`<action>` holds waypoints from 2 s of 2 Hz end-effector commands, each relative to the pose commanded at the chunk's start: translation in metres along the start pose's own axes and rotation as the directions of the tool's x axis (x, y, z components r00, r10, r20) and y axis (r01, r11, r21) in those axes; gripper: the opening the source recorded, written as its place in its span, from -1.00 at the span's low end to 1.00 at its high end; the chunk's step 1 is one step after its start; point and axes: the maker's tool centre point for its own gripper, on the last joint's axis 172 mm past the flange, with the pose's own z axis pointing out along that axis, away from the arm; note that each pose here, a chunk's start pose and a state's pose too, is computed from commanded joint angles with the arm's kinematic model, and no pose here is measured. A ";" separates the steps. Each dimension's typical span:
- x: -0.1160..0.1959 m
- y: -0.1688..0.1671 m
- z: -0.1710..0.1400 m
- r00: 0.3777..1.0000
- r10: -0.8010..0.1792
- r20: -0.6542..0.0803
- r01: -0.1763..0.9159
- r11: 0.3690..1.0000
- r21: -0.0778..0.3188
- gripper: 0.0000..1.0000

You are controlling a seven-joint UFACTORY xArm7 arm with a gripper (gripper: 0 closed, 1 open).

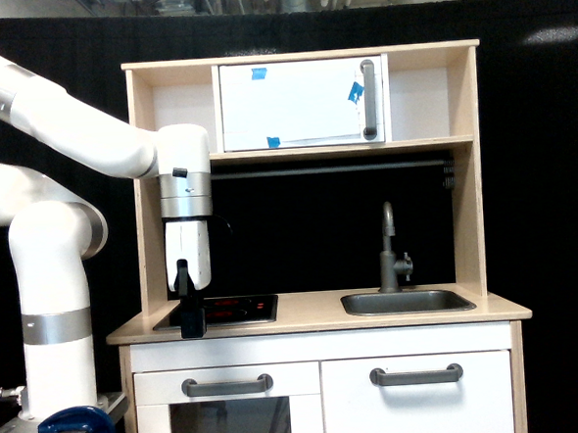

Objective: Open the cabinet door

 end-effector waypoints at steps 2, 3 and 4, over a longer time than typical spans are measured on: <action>0.038 0.043 -0.006 1.000 0.026 -0.017 -0.026 0.999 0.035 1.00; 0.091 0.073 -0.010 0.998 -0.026 -0.052 0.028 0.999 0.026 1.00; 0.176 0.055 -0.021 0.989 0.078 -0.122 -0.071 0.996 0.061 1.00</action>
